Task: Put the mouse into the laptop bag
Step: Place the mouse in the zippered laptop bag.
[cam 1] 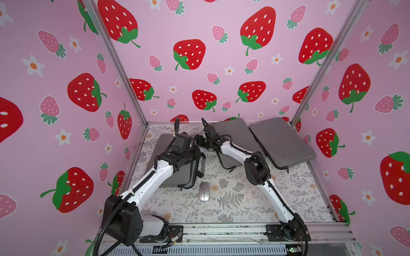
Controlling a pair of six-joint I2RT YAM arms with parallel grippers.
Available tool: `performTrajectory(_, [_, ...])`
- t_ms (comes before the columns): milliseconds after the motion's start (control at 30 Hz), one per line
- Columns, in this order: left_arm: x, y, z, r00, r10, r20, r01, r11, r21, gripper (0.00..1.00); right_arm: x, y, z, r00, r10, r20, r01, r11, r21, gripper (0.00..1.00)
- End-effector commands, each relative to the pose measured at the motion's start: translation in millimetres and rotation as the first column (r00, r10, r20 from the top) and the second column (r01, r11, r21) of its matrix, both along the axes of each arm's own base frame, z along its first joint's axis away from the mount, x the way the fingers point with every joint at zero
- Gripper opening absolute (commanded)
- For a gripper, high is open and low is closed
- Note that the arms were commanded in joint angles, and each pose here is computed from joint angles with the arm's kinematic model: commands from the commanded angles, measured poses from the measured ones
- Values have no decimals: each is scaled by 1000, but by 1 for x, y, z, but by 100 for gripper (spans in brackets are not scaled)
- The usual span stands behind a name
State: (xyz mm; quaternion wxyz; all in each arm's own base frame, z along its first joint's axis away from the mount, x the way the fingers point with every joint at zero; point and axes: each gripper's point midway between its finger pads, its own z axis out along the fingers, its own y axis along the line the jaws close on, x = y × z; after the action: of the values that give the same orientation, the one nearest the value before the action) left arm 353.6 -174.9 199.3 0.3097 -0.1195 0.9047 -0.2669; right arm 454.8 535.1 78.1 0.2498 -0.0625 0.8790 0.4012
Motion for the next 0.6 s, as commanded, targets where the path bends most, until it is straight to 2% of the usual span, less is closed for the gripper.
performTrajectory(0, [2,-9,16,999,-24,40,26,999,-36,0,-17,13,9,998,55,-38,-54,998,39,71])
performTrajectory(100, [2,-7,16,999,-16,41,18,999,-27,0,-27,5,6,997,60,-56,-58,997,41,57])
performTrajectory(200, [3,-6,16,999,-13,40,14,1000,-25,0,-38,-1,5,995,59,-80,-54,996,66,53])
performTrajectory(333, [3,-6,15,999,-15,38,16,1000,-23,0,-46,1,11,993,77,-85,-68,992,104,52])
performTrajectory(467, [2,-6,15,999,-16,36,17,1000,-23,0,-49,10,12,991,91,-96,-79,989,121,44])
performTrajectory(567, [2,-7,16,999,-18,37,18,1000,-21,0,-52,19,12,989,107,-107,-90,985,148,42])
